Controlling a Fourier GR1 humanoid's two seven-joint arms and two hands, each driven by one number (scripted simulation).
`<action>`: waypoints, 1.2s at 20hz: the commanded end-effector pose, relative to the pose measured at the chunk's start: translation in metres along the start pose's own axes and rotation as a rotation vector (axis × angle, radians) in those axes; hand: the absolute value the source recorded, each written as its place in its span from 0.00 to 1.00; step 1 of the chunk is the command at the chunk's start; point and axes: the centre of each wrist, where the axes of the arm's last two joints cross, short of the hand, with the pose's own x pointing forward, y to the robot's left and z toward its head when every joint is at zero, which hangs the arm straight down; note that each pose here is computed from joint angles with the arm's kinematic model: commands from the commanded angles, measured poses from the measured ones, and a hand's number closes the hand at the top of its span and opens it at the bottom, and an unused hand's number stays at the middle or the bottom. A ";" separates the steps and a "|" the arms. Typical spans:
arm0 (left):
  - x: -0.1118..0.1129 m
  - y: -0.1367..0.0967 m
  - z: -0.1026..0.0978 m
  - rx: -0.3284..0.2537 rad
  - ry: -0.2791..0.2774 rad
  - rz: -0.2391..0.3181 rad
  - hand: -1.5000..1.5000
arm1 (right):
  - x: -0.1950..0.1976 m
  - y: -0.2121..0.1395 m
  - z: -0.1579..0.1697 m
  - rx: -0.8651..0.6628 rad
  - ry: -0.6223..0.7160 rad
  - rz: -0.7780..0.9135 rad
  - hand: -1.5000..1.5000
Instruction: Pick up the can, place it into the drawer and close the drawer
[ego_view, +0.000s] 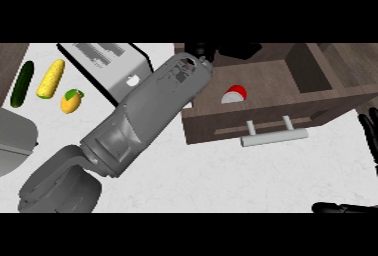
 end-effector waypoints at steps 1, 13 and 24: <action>-0.017 0.001 0.004 0.024 0.009 0.007 0.00 | 0.011 0.000 -0.001 0.011 -0.023 0.011 0.00; 0.013 -0.003 0.002 0.039 0.032 0.113 0.00 | 0.028 -0.002 -0.011 0.096 -0.179 0.349 0.00; 0.017 -0.005 0.006 0.054 -0.019 0.186 0.00 | 0.035 0.030 -0.026 0.143 -0.218 0.724 0.00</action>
